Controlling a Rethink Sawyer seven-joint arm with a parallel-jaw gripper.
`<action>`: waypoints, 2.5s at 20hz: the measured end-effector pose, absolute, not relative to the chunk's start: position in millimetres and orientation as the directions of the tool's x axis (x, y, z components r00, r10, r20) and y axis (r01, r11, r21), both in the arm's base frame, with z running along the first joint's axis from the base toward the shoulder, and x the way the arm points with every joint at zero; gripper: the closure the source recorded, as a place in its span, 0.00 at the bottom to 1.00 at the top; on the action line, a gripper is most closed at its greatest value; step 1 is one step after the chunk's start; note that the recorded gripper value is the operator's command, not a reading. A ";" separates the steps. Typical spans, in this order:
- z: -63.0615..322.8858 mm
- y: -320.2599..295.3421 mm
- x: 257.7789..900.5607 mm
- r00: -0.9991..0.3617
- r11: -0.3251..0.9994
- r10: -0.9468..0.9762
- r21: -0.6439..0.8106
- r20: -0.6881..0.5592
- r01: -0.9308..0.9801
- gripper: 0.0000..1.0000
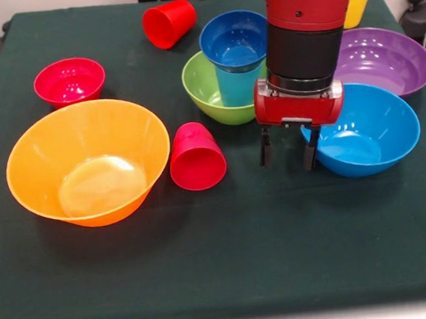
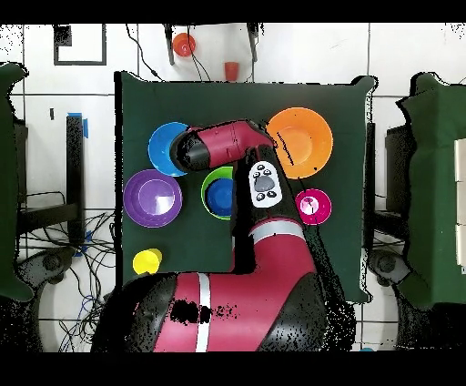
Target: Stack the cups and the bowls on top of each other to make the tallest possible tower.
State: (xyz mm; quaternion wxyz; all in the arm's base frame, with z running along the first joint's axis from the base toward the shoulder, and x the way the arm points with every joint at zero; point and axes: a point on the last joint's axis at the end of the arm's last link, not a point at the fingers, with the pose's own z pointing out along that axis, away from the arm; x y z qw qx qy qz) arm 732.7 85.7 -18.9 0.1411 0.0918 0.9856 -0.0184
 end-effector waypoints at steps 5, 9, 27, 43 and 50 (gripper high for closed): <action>-18.6 86.0 732.8 -0.943 0.983 0.175 -0.010 -0.282 0.186 0.00; -16.9 89.7 733.0 -0.944 0.984 0.170 -0.011 -0.284 0.180 0.00; 23.5 141.1 739.1 -0.937 0.994 0.092 -0.019 -0.338 0.105 0.00; 16.5 137.1 733.9 -0.941 0.994 0.094 -0.024 -0.325 0.108 0.00; 13.5 136.2 730.4 -0.944 0.994 0.095 -0.024 -0.316 0.108 0.00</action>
